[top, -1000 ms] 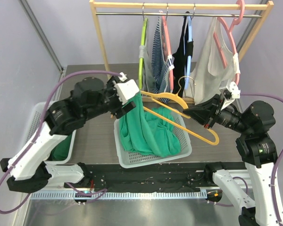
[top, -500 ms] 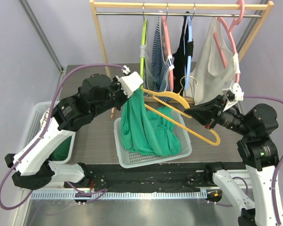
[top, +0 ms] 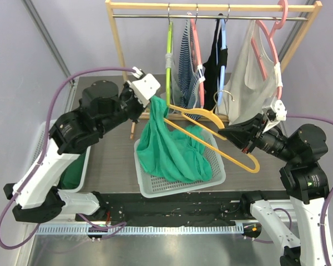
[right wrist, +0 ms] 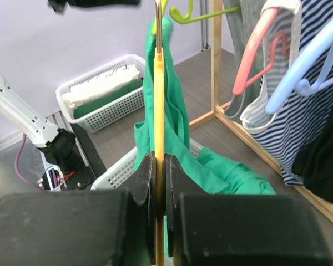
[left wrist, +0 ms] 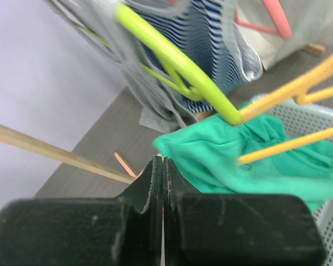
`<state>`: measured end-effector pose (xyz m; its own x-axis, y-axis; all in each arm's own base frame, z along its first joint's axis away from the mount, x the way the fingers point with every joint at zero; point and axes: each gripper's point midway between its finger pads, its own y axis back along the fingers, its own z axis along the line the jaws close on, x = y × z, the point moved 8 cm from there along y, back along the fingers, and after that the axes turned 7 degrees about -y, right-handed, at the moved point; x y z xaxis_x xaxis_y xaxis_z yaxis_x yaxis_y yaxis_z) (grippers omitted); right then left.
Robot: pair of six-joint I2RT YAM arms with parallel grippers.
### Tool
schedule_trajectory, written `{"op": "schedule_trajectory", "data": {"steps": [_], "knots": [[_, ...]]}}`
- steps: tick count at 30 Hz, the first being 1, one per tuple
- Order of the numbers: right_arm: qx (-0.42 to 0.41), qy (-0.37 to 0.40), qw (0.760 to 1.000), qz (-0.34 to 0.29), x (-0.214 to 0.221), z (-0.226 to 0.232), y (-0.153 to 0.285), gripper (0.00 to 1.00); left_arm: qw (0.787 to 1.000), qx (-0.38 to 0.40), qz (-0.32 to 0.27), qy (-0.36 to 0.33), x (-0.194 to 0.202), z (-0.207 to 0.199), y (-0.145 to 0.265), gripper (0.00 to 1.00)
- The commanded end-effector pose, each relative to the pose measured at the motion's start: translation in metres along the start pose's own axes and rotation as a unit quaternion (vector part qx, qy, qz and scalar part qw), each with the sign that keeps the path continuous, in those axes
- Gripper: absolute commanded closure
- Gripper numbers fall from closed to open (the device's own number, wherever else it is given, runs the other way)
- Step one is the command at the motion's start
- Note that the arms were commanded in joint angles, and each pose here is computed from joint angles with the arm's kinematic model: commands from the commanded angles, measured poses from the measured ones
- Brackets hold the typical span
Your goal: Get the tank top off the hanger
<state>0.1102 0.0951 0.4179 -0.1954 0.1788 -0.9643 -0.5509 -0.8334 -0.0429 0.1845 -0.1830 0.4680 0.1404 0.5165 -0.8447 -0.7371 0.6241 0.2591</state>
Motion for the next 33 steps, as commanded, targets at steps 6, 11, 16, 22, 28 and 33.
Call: {"op": "schedule_trajectory", "data": {"steps": [6, 11, 16, 22, 28, 33], "knots": [[0.014, 0.005, 1.0, 0.004, 0.006, 0.003, 0.008, 0.99, 0.993, -0.104, -0.049, 0.011, -0.016, 0.044, 0.038, 1.0], [0.012, 0.009, 1.0, -0.001, 0.006, 0.008, 0.012, 0.99, 0.999, -0.032, -0.023, 0.029, 0.004, 0.021, 0.029, 0.95], [0.002, -0.001, 1.0, -0.001, 0.006, 0.008, 0.009, 0.99, 0.988, 0.133, -0.001, 0.079, 0.028, -0.028, 0.021, 0.34], [-0.001, 0.002, 1.0, -0.004, 0.002, 0.009, 0.009, 0.99, 0.976, 0.18, 0.0, 0.121, 0.028, -0.041, 0.013, 0.34], [-0.007, -0.001, 1.0, -0.009, 0.002, 0.01, 0.008, 0.99, 0.975, 0.177, 0.0, 0.136, 0.022, -0.041, -0.003, 0.39], [-0.013, -0.005, 1.0, -0.01, 0.004, 0.01, 0.007, 0.99, 0.978, 0.158, 0.005, 0.134, 0.018, -0.038, -0.017, 0.47]]}}
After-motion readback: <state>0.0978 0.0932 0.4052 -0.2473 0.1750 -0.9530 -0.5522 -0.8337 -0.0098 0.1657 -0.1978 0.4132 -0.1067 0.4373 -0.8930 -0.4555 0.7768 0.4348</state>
